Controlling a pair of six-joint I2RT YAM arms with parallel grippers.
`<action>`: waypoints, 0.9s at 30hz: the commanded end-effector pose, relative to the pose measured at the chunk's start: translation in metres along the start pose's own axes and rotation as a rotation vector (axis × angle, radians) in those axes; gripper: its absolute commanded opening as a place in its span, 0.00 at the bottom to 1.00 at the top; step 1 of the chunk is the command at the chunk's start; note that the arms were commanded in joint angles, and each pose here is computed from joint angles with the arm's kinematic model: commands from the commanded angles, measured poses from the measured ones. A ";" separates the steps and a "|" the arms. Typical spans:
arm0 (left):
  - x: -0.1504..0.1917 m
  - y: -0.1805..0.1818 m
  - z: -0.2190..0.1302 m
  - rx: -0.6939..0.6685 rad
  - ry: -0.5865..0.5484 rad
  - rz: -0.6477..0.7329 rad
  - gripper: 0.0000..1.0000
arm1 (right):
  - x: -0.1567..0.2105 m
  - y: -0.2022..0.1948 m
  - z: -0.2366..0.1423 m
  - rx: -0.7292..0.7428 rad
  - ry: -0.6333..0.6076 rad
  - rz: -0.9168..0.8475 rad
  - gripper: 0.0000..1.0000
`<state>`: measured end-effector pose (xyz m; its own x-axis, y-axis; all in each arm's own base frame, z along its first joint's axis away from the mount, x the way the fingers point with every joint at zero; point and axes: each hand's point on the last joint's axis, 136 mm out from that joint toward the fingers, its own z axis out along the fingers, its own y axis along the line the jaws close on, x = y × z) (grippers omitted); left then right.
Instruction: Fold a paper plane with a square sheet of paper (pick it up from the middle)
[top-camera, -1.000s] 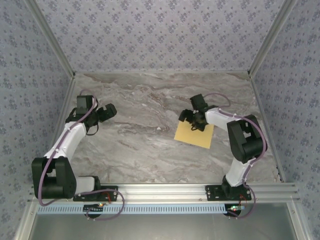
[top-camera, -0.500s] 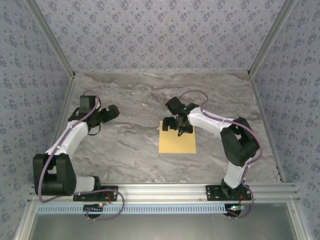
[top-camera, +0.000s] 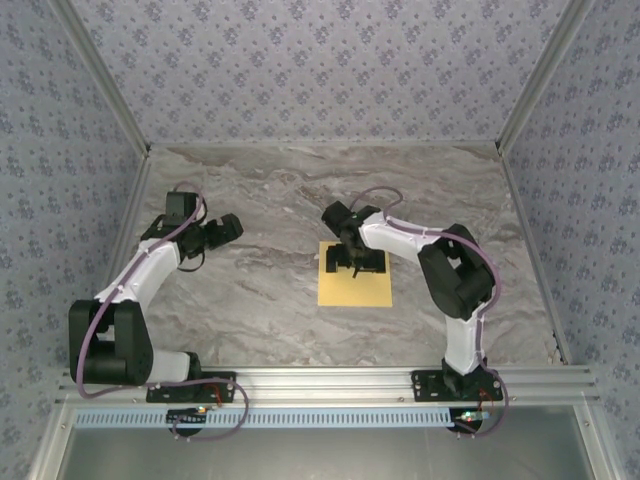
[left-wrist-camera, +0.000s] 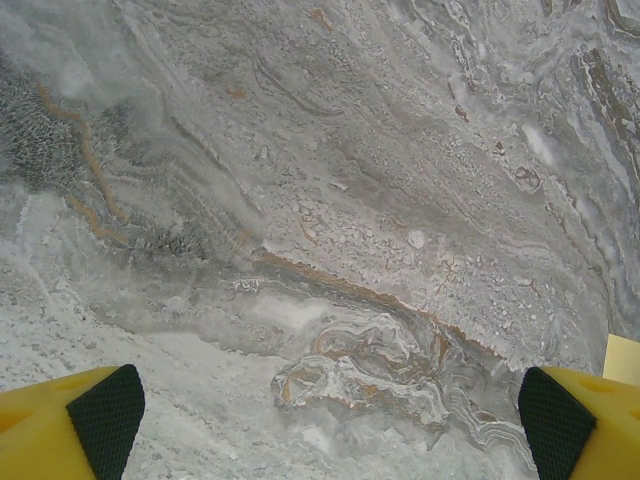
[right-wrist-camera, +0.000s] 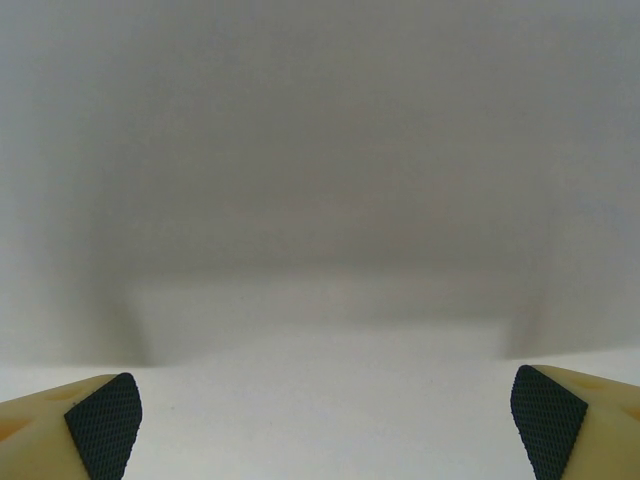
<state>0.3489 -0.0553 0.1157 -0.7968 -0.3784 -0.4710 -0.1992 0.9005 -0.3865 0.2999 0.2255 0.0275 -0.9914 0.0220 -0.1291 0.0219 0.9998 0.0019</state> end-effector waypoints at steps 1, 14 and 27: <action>-0.001 -0.007 -0.001 0.021 0.014 -0.005 0.99 | -0.002 0.001 0.001 0.017 0.021 0.037 1.00; 0.001 -0.006 0.002 0.015 0.027 -0.006 0.99 | 0.023 -0.015 0.046 0.113 0.134 0.034 0.95; 0.002 -0.005 0.003 0.013 0.041 -0.008 0.99 | 0.023 -0.020 0.047 0.053 0.128 0.062 0.80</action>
<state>0.3468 -0.0554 0.1095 -0.8088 -0.3769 -0.4514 -0.2079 0.9013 -0.3800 0.3065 0.2270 0.0140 -0.9914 0.0600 -0.1167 0.0579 0.9981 0.0215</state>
